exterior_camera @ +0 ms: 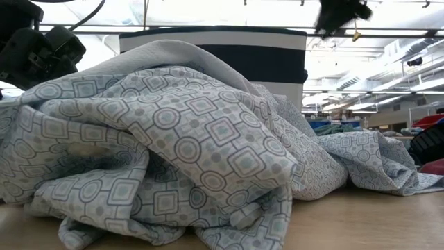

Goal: Sort clothes
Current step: Put the green patient gown into the bin

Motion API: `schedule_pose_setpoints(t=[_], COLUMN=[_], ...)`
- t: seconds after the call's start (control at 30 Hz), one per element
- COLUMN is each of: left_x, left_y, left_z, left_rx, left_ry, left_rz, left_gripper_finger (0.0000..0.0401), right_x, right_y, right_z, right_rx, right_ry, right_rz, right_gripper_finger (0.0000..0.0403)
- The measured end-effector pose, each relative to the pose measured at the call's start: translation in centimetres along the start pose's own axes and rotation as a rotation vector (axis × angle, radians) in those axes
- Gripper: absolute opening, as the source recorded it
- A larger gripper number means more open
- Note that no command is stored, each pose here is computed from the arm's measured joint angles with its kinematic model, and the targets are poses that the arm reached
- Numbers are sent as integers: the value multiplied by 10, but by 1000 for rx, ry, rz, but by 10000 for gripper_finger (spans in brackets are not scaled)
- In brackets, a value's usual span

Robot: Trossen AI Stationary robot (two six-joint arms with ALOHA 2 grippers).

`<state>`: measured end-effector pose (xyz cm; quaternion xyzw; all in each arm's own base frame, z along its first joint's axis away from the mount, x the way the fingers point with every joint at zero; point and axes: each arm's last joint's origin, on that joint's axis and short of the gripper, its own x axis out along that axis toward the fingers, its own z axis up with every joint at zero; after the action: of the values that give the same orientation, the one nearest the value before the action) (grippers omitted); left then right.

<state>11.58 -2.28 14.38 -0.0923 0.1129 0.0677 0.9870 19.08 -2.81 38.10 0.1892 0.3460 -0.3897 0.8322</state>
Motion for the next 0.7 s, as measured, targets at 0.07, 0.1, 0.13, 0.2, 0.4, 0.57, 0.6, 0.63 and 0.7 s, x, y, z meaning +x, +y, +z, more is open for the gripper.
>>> schedule_pose_setpoints(t=[0.07, 0.1, 0.13, 0.2, 0.4, 0.57, 0.6, 0.63, 0.7], left_x=[0, 0, 0, 0, 0, 0, 0, 0, 0], left_y=[0, 0, 0, 0, 0, 0, 0, 0, 0], left_z=[0, 0, 0, 0, 0, 0, 0, 0, 0], left_rx=[0, 0, 0, -1, -1, -1, -1, -1, -1], left_ry=[0, 0, 0, 0, -1, -1, -1, -1, 0], left_rz=[-1, 0, -1, 0, -1, 0, 0, 0, 0], left_gripper_finger=[99, 99, 99, 99, 99, 99, 99, 99, 99], right_x=[9, 15, 20, 34, 85, 125, 131, 137, 148], right_y=[-6, -8, -11, -15, -27, -35, -37, -39, -44], right_z=[-19, -28, -37, -53, -91, -112, -115, -119, -124], right_rx=[41, 57, 73, 96, 172, 227, 228, 235, 263], right_ry=[35, 54, 66, 91, 126, 122, 117, 109, 89], right_rz=[-21, -40, -63, -121, -286, -313, -314, -313, -307], right_gripper_finger=[141, 141, 141, 142, 142, 160, 167, 174, 190])
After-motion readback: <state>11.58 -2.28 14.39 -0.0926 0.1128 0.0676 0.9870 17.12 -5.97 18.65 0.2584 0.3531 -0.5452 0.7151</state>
